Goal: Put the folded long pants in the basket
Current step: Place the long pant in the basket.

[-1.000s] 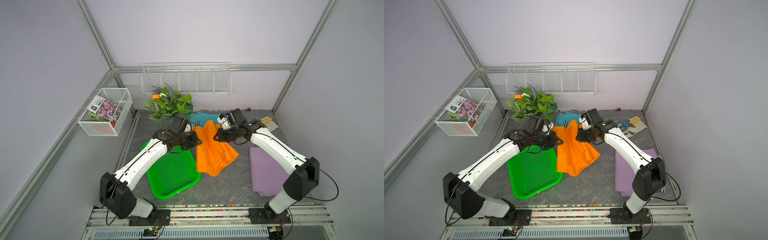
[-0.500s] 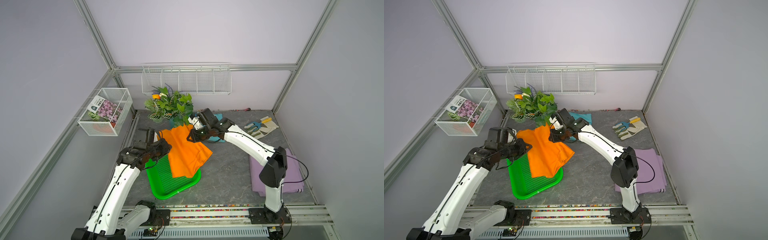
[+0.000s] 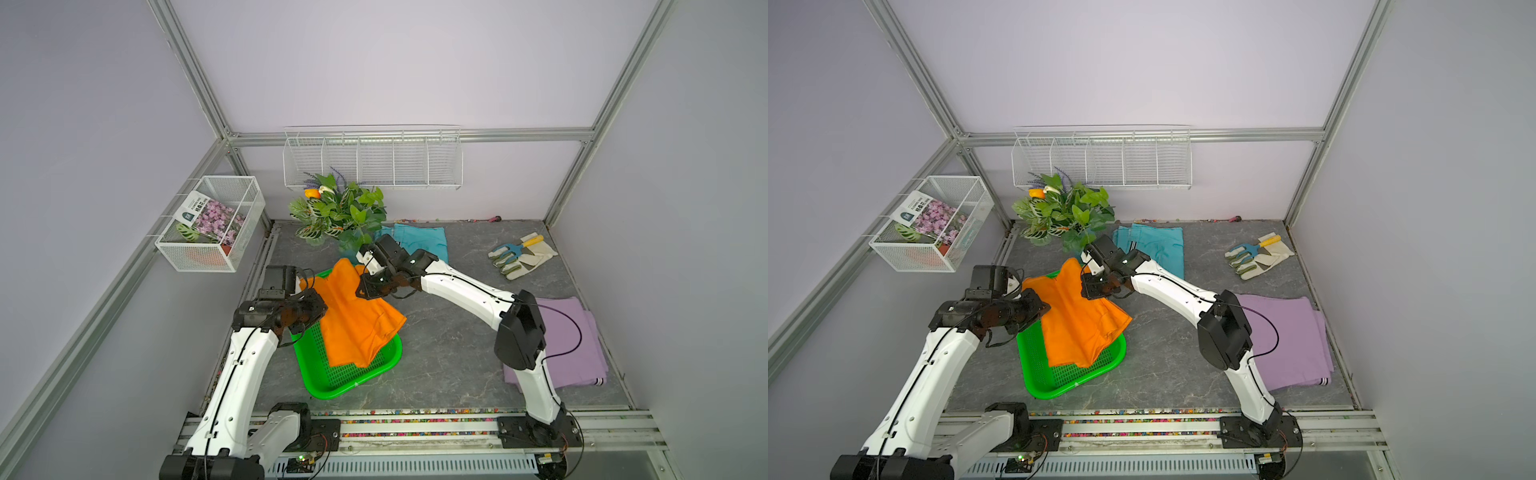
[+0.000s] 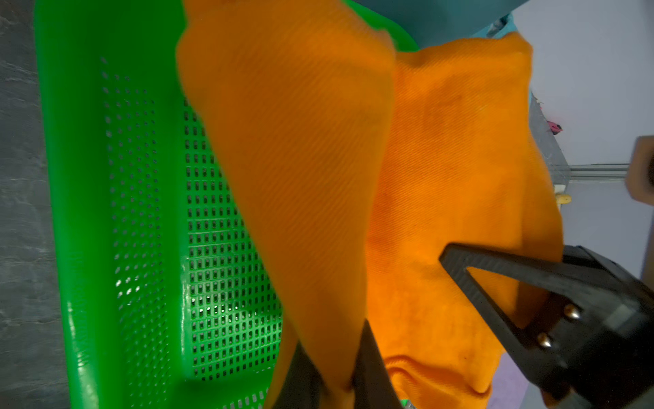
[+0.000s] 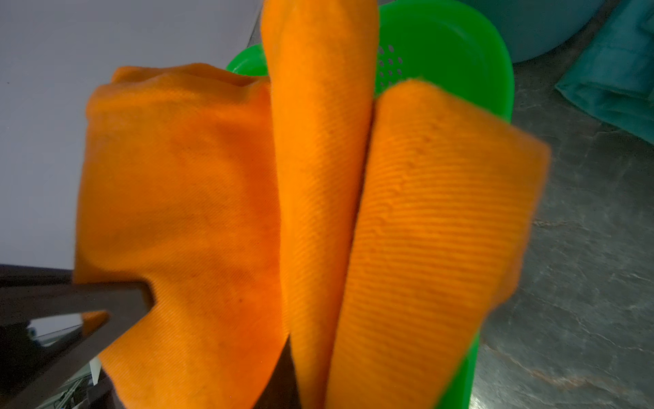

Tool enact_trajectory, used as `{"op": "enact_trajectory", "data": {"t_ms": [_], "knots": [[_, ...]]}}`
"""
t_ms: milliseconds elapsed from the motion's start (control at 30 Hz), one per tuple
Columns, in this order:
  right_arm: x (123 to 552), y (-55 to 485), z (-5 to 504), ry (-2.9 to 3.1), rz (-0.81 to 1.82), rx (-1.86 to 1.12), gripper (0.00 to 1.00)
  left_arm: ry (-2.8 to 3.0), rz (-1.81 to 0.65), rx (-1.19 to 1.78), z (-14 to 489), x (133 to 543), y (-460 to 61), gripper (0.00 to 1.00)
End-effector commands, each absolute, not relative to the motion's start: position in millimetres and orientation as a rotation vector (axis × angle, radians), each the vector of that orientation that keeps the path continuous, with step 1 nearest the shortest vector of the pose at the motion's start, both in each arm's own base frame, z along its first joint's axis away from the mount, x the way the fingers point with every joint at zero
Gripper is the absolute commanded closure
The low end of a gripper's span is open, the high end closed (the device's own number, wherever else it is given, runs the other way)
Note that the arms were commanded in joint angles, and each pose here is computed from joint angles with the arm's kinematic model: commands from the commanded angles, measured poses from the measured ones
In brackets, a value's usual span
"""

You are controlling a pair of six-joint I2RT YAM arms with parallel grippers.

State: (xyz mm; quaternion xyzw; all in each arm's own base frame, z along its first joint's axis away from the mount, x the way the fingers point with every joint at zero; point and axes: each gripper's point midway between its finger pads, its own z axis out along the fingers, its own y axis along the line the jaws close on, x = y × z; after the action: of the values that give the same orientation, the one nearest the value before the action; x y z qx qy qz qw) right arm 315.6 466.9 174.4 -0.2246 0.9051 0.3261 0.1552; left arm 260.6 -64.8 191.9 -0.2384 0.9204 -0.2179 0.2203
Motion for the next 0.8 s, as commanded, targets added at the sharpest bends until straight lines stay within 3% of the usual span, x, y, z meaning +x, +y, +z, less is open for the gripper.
{"op": "enact_trajectory", "data": {"t_ms": [0,233,767], "knots": [[308,474,167,2.612,0.953,-0.642,1.00,2.457,-0.500,-0.637,196,282,-47,1.00],[304,481,144,2.645,0.916,-0.646,1.00,2.513,-0.418,-0.693,156,282,-36,1.00],[306,481,91,2.705,0.773,-0.613,0.98,2.550,-0.352,-0.788,116,294,-18,1.00]]}}
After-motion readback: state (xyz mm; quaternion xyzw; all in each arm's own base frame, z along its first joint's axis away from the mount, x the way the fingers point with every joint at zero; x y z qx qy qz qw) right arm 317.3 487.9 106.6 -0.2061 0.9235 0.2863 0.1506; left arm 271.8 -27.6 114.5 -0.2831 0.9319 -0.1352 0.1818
